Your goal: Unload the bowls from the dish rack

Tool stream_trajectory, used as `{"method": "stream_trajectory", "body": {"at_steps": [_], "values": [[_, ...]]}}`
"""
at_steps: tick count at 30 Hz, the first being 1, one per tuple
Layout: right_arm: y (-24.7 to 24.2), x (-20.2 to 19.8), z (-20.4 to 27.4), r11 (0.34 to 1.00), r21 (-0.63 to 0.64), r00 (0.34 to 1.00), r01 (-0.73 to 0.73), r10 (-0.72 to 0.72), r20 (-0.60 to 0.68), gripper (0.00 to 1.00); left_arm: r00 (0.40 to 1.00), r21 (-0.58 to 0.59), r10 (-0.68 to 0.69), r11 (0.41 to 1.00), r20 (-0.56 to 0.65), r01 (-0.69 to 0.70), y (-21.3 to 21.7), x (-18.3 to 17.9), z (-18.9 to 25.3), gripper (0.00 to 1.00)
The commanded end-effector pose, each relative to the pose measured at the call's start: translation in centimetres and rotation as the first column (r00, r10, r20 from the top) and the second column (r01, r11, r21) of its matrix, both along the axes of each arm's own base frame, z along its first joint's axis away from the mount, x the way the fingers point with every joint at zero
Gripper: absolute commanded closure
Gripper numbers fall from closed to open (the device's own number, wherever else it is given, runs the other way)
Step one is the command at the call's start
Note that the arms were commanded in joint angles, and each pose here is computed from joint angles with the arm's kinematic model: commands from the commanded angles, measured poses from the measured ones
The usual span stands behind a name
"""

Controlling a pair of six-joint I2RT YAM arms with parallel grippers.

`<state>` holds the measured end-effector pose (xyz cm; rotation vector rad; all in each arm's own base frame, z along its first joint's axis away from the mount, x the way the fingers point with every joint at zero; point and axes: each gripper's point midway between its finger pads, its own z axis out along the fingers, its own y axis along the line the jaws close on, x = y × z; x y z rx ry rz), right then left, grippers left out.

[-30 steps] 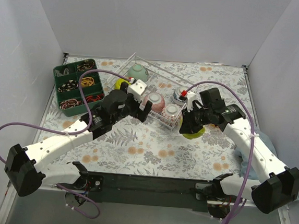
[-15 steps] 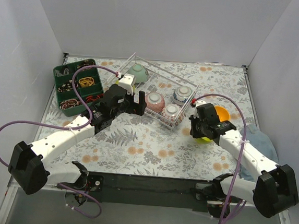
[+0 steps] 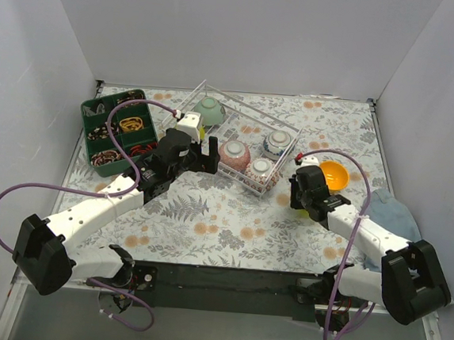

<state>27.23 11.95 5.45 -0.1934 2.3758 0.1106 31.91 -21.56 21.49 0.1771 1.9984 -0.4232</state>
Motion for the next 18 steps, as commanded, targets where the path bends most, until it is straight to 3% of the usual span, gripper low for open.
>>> {"method": "stream_trajectory", "body": {"at_steps": [1,6,18], "values": [[1.2,0.7,-0.3,0.996,0.084,0.999,0.02,-0.024,0.046,0.74,0.999,-0.026,0.034,0.999,0.034,-0.033,0.6,0.2,1.4,0.02],[1.5,0.0,0.5,0.991,0.132,0.999,0.008,-0.015,0.052,0.51,0.998,-0.018,0.042,0.999,0.044,-0.041,0.8,0.4,1.7,0.02],[1.7,-0.8,7.2,0.975,0.221,0.989,-0.007,-0.025,0.143,0.17,0.991,0.125,0.115,0.985,0.062,-0.122,1.4,3.6,1.7,0.02]]}}
